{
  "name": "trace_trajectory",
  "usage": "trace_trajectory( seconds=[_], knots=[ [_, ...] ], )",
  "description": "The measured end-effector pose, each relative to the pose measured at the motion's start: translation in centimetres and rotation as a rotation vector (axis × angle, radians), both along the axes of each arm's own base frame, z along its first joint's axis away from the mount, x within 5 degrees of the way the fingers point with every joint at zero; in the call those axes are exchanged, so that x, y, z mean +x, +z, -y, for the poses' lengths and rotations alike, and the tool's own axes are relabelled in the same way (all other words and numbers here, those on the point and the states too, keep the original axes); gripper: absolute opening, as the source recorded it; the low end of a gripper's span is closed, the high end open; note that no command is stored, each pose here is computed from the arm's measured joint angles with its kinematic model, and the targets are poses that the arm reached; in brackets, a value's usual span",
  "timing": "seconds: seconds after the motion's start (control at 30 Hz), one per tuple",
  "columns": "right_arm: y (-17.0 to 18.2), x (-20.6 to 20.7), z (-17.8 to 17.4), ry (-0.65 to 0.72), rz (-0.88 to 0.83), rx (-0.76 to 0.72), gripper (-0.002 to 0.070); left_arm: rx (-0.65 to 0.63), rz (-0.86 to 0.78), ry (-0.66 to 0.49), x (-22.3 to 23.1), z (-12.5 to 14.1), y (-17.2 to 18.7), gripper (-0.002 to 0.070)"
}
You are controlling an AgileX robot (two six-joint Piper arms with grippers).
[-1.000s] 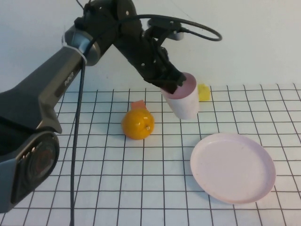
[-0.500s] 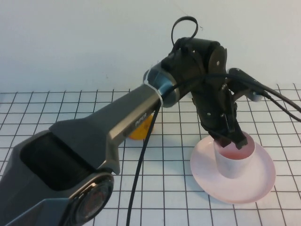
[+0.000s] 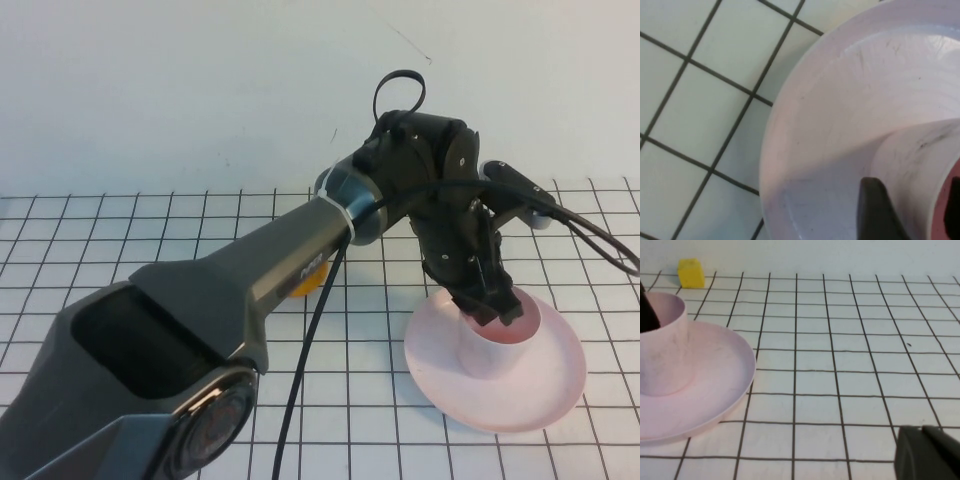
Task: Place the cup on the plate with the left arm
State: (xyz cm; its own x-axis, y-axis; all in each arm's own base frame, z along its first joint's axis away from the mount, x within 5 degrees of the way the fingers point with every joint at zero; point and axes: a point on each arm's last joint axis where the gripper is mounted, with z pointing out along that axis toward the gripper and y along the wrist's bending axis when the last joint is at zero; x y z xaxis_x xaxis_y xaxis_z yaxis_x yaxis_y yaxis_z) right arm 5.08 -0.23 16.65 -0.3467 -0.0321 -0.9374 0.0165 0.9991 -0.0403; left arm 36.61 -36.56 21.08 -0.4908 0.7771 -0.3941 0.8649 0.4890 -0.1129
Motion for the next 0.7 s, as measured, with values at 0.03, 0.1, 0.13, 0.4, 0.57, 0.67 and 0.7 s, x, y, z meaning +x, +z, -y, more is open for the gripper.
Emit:
trace_trajectory(
  seconds=[0.03, 0.1, 0.13, 0.4, 0.57, 0.67, 0.7],
  knots=[
    [0.0, 0.0, 0.0, 0.000, 0.000, 0.000, -0.0002, 0.001, -0.002, -0.003, 0.0, 0.0, 0.0, 0.0307],
    [0.0, 0.0, 0.0, 0.000, 0.000, 0.000, -0.0002, 0.011, -0.009, -0.009, -0.2, -0.1, 0.1, 0.0379],
    [0.0, 0.0, 0.0, 0.000, 0.000, 0.000, -0.0002, 0.016, -0.008, -0.009, -0.1, -0.3, 0.3, 0.0402],
    [0.0, 0.0, 0.0, 0.000, 0.000, 0.000, -0.0002, 0.011, 0.199, 0.036, -0.4, -4.1, 9.4, 0.0304],
    [0.0, 0.0, 0.0, 0.000, 0.000, 0.000, -0.0002, 0.017, 0.434, 0.155, -2.3, -8.5, 18.2, 0.0060],
    [0.0, 0.0, 0.0, 0.000, 0.000, 0.000, -0.0002, -0.017, 0.550, 0.261, -4.4, -11.4, 23.1, 0.0016],
    [0.0, 0.0, 0.0, 0.000, 0.000, 0.000, -0.0002, -0.034, 0.580, 0.295, -5.0, -12.2, 24.3, 0.0012]
  ],
)
